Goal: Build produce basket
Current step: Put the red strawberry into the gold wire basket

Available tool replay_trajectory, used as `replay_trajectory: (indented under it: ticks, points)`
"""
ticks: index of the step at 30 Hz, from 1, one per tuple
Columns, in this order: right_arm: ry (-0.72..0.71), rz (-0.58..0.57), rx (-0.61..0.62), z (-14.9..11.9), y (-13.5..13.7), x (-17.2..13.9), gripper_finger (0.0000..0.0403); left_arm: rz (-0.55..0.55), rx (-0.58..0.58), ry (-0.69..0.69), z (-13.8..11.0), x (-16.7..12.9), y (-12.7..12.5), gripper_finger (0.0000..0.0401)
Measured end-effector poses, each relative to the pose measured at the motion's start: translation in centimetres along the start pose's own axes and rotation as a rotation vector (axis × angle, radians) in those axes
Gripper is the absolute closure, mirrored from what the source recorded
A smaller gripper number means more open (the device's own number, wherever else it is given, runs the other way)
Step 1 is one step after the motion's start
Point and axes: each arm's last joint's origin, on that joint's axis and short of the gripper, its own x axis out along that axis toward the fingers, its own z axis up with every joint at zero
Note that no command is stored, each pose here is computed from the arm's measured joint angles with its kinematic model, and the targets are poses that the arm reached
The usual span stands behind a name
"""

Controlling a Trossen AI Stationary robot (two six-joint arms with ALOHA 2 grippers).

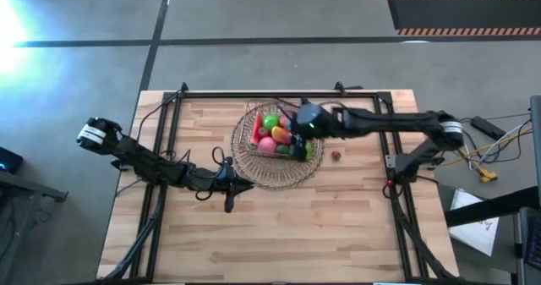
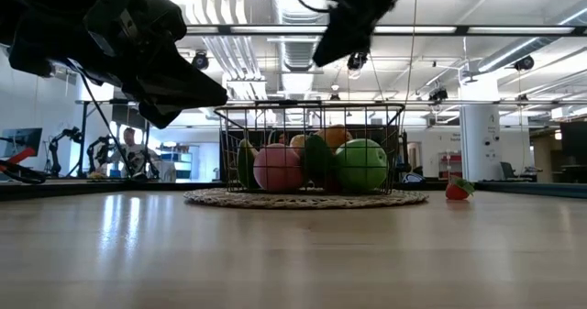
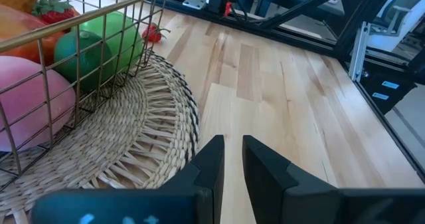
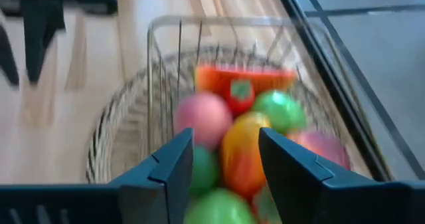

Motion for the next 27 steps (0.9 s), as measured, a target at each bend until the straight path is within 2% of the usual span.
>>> replay_trajectory:
  ticks: [6, 13, 17, 22, 27]
  points:
    - [0.045, -0.035, 0.048, -5.0, 2.5, -3.3, 0.0256, 0.0, 0.001, 0.001, 0.0, 0.0, 0.0, 0.0363]
    - [0.122, 0.003, 0.267, -11.5, 3.7, -6.5, 0.0274, 0.0, 0.003, 0.001, 0.0, 0.0, 0.0, 0.0363]
    - [0.18, -0.004, 0.34, -15.5, 3.8, -6.7, 0.0281, 0.001, 0.004, 0.001, 0.0, 0.0, 0.0, 0.0363]
    - [0.272, -0.019, 0.317, -19.8, 4.1, -5.9, 0.0282, 0.001, 0.004, 0.001, 0.0, 0.0, 0.0, 0.0363]
    - [0.314, -0.151, 0.373, -22.5, 4.0, -5.0, 0.0287, 0.002, 0.004, 0.001, 0.0, 0.0, 0.0, 0.0363]
